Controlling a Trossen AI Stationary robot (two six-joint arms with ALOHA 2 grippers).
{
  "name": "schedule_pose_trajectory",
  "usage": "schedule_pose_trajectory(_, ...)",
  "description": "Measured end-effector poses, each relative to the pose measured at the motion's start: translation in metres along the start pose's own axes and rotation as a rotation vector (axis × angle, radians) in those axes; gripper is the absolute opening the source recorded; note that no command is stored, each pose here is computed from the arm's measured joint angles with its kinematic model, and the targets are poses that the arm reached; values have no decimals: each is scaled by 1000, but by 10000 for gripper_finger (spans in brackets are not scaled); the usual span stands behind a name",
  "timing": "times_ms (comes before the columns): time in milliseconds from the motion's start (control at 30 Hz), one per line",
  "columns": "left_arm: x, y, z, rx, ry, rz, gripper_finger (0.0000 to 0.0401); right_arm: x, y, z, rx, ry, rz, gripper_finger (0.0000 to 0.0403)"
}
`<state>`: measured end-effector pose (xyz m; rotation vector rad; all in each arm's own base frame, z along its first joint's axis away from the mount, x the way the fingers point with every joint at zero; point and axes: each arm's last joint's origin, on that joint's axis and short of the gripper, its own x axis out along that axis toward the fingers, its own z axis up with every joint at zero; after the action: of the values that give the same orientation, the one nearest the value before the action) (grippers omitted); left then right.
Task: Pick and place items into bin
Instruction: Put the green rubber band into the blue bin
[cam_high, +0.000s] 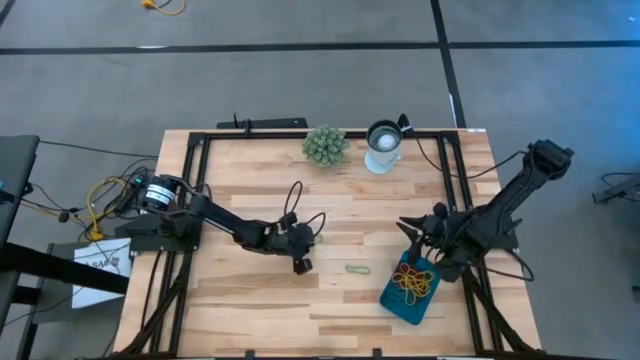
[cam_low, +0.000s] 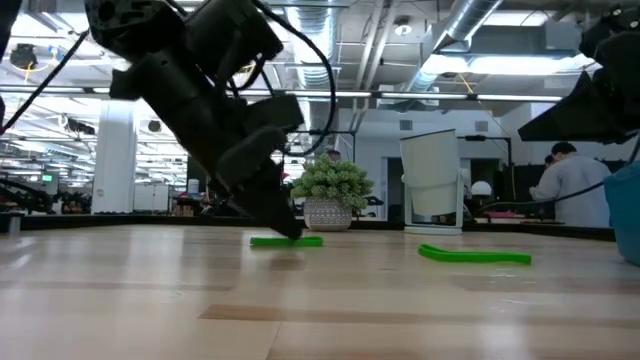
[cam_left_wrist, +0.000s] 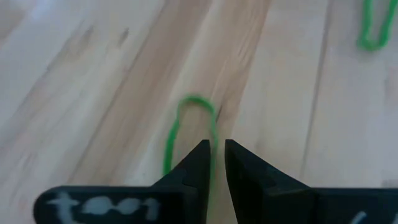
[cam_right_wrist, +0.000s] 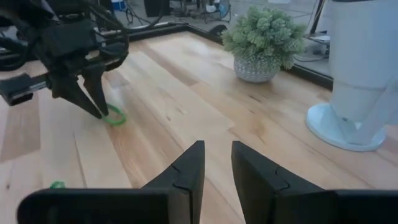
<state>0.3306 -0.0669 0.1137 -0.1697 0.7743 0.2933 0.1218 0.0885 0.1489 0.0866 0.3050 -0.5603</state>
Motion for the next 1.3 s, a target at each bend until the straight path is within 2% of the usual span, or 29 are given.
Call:
schedule_pose_trajectory(400,2,0,-3,12,20,20,39,13,-4,3,32,3,-86,75)
schedule_pose_trajectory(667,15,-10,-22,-2,20,82,4,21,-7,4,56,55,-108,75)
schedule_pose_trajectory(833,10,-19,-25,-12,-34,127,1,23,-8,4,62,87,-101,75)
schedule_pose_trajectory(900,6,-22,-22,-31,-65,106,0,23,-8,4,55,86,-101,75)
schedule_pose_trajectory(1000,-1,-32,-13,-46,-142,15,0,23,-8,4,54,87,-102,75)
schedule_pose_trajectory(1133,-14,-49,18,-65,-341,-117,0,23,-8,4,51,87,-103,75)
schedule_pose_trajectory(1300,-27,-72,65,-43,-407,-270,0,25,-9,4,56,85,-117,75)
